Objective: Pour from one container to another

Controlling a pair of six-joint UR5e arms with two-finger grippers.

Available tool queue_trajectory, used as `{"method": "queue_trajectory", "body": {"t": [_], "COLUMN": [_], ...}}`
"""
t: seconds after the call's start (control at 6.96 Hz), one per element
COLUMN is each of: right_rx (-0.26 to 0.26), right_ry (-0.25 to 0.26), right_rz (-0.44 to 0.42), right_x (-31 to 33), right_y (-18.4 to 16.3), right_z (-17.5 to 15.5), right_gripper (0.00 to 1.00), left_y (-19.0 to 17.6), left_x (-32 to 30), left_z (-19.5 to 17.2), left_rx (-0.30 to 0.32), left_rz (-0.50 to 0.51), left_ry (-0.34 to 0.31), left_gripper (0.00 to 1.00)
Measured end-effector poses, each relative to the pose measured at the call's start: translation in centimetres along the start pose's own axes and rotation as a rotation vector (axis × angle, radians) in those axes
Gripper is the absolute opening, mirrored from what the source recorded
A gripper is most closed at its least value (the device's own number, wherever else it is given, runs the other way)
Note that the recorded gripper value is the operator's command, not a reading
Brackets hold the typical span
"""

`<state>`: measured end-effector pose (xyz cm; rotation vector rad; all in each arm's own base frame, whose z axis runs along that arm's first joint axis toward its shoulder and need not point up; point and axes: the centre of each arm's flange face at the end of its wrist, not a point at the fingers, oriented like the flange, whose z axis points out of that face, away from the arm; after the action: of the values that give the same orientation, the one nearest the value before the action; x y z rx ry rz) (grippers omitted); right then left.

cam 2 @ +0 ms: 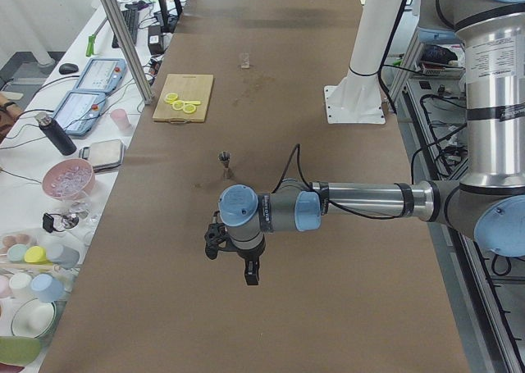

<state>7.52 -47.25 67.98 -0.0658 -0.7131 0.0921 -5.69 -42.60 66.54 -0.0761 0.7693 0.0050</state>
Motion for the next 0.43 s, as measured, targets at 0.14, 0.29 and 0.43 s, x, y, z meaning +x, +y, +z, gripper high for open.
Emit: {"method": "queue_trajectory", "body": {"t": [0.14,0.29,0.43], "right_rx": [0.001,0.002,0.001], "right_ry": [0.000,0.000,-0.001], "right_rz": [-0.001,-0.001,-0.001], "right_x": [-0.09,-0.14,-0.15], "right_y": [-0.01,0.00,0.01], "right_z": [-0.10,-0.16,-0.16], "right_gripper": [1.00,1.00,1.00], "left_y": [-0.03,-0.05,-0.05], "left_x": [0.04,0.04,0.00], "left_z": [-0.02,0.02,0.07], "left_rx": [0.001,0.001,0.000], "left_rz": [0.001,0.002,0.001], "left_ry": [0.000,0.000,0.000], "left_gripper": [0.99,0.99,0.99]}}
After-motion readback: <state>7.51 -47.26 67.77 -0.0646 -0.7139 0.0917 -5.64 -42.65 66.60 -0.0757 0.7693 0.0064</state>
